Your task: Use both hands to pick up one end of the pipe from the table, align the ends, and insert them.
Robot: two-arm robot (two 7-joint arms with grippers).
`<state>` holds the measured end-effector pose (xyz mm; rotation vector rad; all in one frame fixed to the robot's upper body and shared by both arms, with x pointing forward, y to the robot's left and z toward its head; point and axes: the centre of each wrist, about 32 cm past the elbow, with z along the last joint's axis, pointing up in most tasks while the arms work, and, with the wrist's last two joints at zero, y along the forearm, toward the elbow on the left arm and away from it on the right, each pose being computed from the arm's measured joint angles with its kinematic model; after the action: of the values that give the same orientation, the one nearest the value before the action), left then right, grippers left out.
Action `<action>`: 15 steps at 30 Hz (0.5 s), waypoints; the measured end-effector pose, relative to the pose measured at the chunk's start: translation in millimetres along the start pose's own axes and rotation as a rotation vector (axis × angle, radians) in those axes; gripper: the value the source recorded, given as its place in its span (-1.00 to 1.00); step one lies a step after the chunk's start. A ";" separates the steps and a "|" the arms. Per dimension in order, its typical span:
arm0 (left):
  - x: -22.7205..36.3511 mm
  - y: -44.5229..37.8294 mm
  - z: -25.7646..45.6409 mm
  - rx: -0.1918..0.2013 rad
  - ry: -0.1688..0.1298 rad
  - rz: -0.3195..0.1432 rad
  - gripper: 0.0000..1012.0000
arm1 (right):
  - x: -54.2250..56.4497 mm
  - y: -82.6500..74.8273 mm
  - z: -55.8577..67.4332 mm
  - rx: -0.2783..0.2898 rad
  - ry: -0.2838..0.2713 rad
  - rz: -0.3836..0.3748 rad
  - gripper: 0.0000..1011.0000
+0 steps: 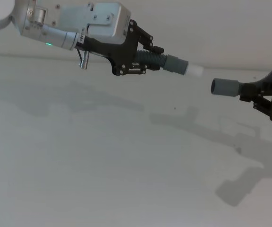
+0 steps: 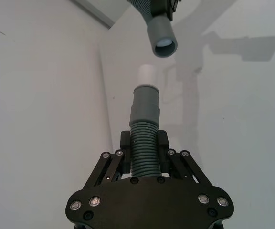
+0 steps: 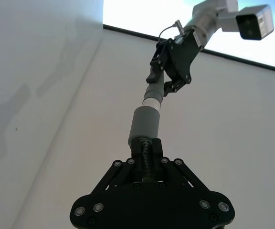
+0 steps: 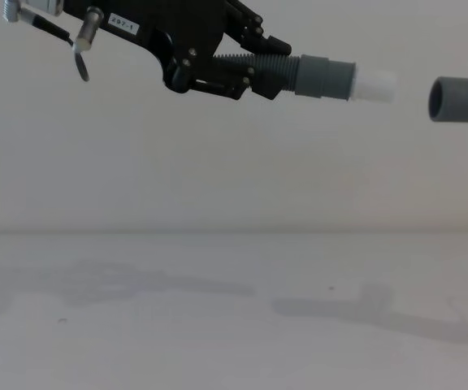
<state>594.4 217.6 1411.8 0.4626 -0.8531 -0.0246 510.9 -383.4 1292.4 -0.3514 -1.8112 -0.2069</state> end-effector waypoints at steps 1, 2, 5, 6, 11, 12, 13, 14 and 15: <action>0.0 0.0 0.0 0.000 0.000 0.000 -0.38 | 0.2 0.8 0.2 -0.002 0.003 0.001 -0.74; 0.1 0.0 0.0 0.000 0.000 0.000 -0.38 | 0.6 1.4 0.2 -0.009 0.007 0.004 -0.74; 0.2 0.1 0.2 0.000 -0.001 0.000 -0.38 | 1.6 6.2 0.8 -0.035 0.032 0.008 -0.74; 0.3 0.1 0.2 0.000 -0.001 0.000 -0.38 | 1.9 6.8 0.7 -0.040 0.036 0.009 -0.74; 0.3 0.2 0.2 0.000 -0.002 0.000 -0.38 | 3.5 11.7 -0.2 -0.069 0.065 0.012 -0.74; 0.3 0.1 0.2 0.000 -0.001 0.000 -0.38 | 3.7 12.2 -0.2 -0.072 0.069 0.012 -0.74; 0.3 0.2 0.2 0.000 -0.002 0.000 -0.38 | 3.8 13.0 -0.2 -0.074 0.073 0.013 -0.74; 0.3 0.1 0.2 0.000 -0.001 0.000 -0.38 | 4.0 13.5 -0.2 -0.078 0.078 0.014 -0.74; 0.3 0.2 0.2 0.000 -0.001 0.000 -0.38 | 4.2 14.5 -0.1 -0.082 0.085 0.016 -0.74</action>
<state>594.4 217.6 1412.2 0.4625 -0.8545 -0.0254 515.0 -369.3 1295.8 -0.4094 -1.7190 -0.2815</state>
